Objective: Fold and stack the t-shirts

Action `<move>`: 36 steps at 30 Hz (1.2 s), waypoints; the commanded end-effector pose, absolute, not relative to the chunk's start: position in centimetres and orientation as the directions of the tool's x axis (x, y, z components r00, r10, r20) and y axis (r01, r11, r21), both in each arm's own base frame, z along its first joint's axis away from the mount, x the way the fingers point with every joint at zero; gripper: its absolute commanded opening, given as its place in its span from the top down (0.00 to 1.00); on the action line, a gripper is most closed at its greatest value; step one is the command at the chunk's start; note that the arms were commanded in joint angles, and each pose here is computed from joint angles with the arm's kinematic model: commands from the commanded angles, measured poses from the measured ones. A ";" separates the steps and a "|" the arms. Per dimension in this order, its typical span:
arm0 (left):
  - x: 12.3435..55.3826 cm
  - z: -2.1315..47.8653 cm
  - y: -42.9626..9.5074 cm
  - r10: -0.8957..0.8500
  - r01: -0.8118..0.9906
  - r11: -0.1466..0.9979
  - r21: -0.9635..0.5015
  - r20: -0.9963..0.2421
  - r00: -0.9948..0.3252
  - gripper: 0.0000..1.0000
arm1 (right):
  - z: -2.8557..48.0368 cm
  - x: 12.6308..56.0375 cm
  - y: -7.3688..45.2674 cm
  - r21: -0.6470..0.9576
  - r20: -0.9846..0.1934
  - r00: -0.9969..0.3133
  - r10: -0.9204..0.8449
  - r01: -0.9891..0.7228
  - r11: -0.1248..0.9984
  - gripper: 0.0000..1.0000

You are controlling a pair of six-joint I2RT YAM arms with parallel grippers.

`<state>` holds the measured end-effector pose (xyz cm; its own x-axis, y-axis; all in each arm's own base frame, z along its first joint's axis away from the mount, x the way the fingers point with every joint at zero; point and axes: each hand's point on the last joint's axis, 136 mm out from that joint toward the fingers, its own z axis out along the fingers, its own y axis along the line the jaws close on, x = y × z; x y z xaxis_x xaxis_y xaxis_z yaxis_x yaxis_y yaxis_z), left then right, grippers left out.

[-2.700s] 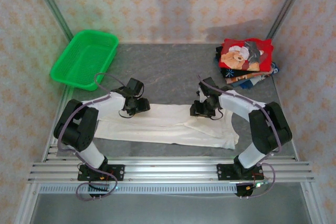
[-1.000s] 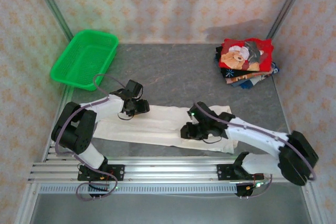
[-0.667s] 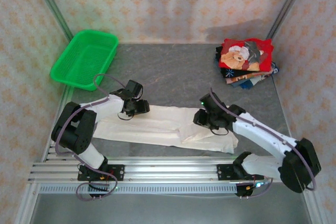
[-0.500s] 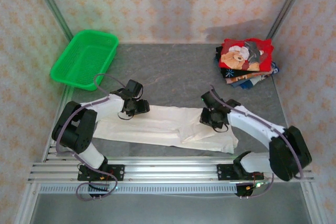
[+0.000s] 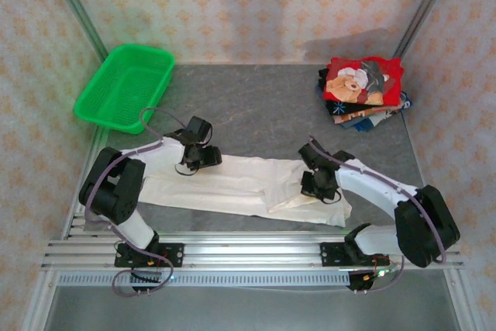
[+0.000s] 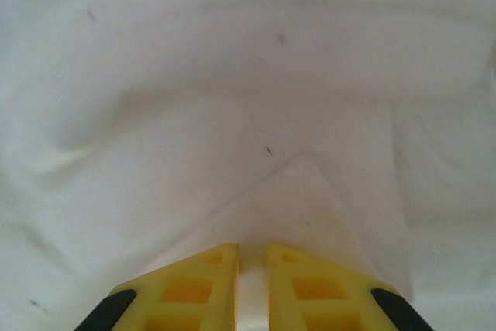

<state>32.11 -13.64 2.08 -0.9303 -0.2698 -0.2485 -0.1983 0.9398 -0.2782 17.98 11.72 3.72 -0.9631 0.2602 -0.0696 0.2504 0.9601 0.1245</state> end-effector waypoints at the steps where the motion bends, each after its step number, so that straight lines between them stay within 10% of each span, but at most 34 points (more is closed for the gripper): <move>1: 30.0 -0.8 -13.0 -0.249 -0.214 0.952 -0.218 -0.148 -0.957 0.43 | 3.5 15.0 10.8 0.075 0.002 -0.966 0.258 0.257 0.963 0.84; 9: 30.1 -1.1 -13.2 -0.248 -0.215 0.953 -0.214 -0.141 -0.958 0.43 | 4.0 12.3 10.3 0.085 0.036 -0.952 0.305 0.307 0.948 0.87; 14: 30.2 -1.1 -13.2 -0.249 -0.214 0.952 -0.219 -0.142 -0.958 0.43 | 8.6 17.1 12.1 0.257 -0.179 -0.916 0.360 0.310 0.915 0.81; 24: 30.1 -1.2 -13.4 -0.248 -0.209 0.949 -0.237 -0.144 -0.958 0.43 | 4.0 23.1 18.6 0.234 -0.045 -0.976 0.212 0.196 0.952 0.82; 36: 29.6 -2.0 -12.3 -0.270 -0.239 0.946 -0.220 -0.127 -0.954 0.43 | 1.8 16.3 16.2 0.162 0.074 -0.980 0.182 0.192 0.968 0.84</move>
